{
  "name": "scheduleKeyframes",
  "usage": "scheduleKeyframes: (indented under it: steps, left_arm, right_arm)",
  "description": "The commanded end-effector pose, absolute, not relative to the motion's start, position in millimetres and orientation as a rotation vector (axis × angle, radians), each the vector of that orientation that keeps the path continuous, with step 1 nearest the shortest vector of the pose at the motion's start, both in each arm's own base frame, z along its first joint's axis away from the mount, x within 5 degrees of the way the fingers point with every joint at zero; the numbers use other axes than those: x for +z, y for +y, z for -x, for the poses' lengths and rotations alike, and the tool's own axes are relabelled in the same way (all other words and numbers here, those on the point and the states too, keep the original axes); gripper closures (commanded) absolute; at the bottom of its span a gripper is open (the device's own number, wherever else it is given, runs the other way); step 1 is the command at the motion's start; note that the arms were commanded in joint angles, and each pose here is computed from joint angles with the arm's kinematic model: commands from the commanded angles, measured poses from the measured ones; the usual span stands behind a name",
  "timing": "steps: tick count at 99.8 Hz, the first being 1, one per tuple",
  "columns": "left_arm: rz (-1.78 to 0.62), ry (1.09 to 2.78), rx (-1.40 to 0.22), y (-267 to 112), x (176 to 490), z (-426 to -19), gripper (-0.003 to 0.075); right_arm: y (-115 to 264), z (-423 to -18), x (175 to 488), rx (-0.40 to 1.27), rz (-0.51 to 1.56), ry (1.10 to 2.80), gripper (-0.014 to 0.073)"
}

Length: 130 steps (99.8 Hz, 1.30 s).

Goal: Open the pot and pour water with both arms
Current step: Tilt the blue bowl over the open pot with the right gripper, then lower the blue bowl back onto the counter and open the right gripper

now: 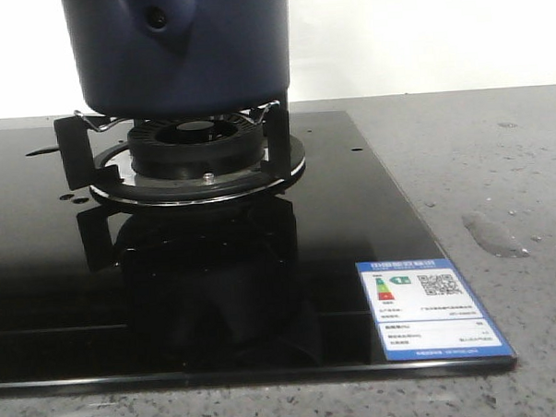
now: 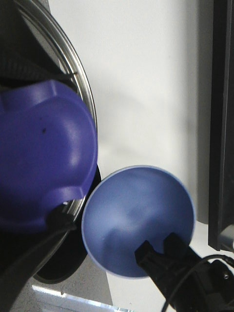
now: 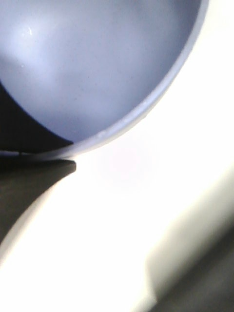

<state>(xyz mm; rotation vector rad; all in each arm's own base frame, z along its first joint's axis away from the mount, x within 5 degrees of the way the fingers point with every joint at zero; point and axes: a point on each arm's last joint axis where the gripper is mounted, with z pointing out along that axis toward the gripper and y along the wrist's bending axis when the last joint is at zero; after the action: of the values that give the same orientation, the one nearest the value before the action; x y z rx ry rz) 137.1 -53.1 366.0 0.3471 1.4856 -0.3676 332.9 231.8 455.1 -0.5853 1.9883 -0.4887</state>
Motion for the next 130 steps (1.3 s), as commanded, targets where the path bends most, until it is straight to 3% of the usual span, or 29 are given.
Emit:
scheduleKeyframes:
  steps: [1, 33, 51, 74, 90, 110, 130]
  left_arm:
    - [-0.352, 1.432, -0.435, -56.6, 380.1, -132.0, 0.0470]
    - [-0.432, 1.405, -0.533, -68.4, 389.3, -138.5, 0.0470]
    - [-0.464, 1.390, -0.579, -75.5, 401.0, -150.4, 0.0470]
    - [-0.520, 1.404, -0.618, -91.2, 407.4, -171.8, 0.0470]
    - [-0.588, 1.411, -0.616, -104.2, 405.9, -187.1, 0.0470]
    - [-0.601, 1.443, -0.642, -113.5, 403.0, -209.0, 0.0470]
    - [-0.616, 1.448, -0.661, -120.3, 404.5, -224.2, 0.0470]
  right_arm:
    - [199.0, -318.8, 497.3, -0.358, 0.440, 1.972, 0.0637]
    - [118.6, -319.7, 517.2, 0.124, 0.223, 2.182, 0.0637]
    - [74.1, -306.5, 505.6, 0.146, 0.102, 2.279, 0.0637]
    - [17.1, -276.6, 445.6, 0.022, -0.034, 2.479, 0.0637]
    - [-12.2, -256.5, 394.3, 0.076, -0.113, 2.577, 0.0637]
    - [-24.1, -245.2, 334.8, 0.082, -0.168, 2.699, 0.0637]
    - [-24.1, -243.8, 314.2, 0.084, -0.178, 2.727, 0.0636]
